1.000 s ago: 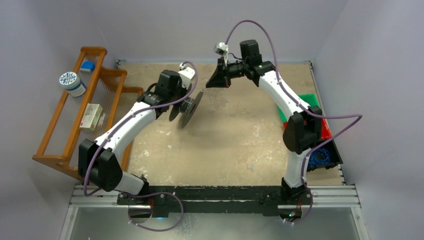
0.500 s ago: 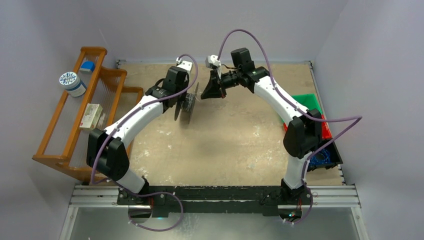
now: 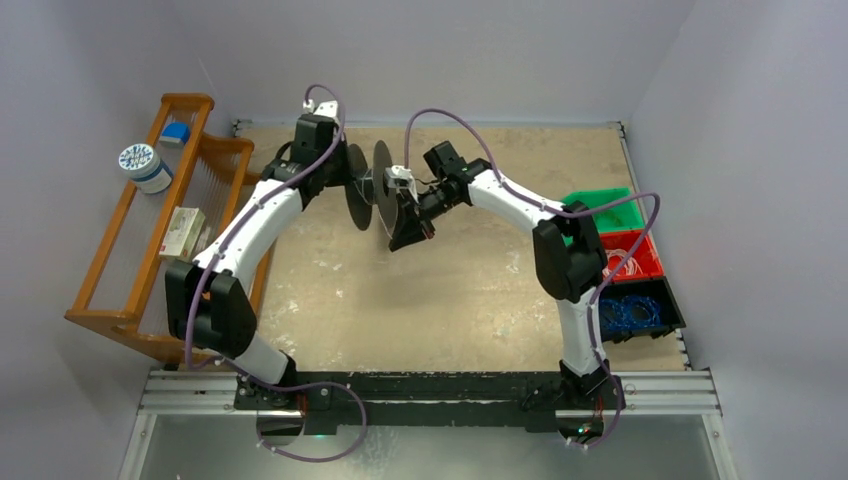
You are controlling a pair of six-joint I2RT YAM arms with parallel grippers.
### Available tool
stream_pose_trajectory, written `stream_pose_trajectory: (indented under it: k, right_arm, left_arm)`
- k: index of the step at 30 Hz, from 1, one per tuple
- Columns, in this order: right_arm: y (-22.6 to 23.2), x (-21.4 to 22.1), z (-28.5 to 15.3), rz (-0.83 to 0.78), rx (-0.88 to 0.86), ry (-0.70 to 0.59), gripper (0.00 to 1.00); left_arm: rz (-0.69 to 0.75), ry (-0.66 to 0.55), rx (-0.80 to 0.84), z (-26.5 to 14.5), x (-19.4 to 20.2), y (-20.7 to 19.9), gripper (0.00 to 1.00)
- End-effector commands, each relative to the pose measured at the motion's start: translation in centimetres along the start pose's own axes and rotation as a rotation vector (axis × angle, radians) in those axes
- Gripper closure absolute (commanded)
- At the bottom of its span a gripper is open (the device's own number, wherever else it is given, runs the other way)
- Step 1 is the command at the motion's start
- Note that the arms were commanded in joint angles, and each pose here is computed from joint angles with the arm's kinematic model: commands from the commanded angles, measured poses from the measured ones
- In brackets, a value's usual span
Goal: Wrap the cables
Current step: Wrap the cable around the cable reel.
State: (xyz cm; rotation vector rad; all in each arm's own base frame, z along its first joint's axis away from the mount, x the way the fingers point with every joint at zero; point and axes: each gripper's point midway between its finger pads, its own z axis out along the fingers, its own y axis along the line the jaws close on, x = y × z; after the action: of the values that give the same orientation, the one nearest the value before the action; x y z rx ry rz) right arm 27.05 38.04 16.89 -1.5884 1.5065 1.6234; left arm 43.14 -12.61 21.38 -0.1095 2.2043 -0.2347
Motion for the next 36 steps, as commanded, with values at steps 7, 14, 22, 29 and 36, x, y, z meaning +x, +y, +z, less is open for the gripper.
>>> stream_pose_trajectory:
  k: [7,14,22,29,36]
  right_arm:
    - [-0.6,1.6,-0.9,0.092,0.062,-0.020,1.00]
    - [-2.5,1.8,-4.4,0.154,0.117,-0.091,1.00]
    - [-3.7,1.6,-8.0,0.209,0.139,-0.168,1.00]
    - [-4.1,1.7,-9.6,0.236,0.130,-0.161,1.00]
    - [-4.9,2.0,-12.0,0.288,0.260,-0.115,1.00]
  left_arm:
    - [-0.184,-0.311,0.326,-8.4,-10.3,-3.7,1.00]
    - [-0.200,-0.357,0.436,-11.6,-11.6,-4.3,1.00]
    - [-0.138,-0.308,0.583,-12.8,-10.1,-5.9,1.00]
    - [0.056,-0.318,0.751,-15.0,-9.2,-8.0,1.00]
    - [0.252,-0.280,0.915,-16.9,-7.3,-9.7,1.00]
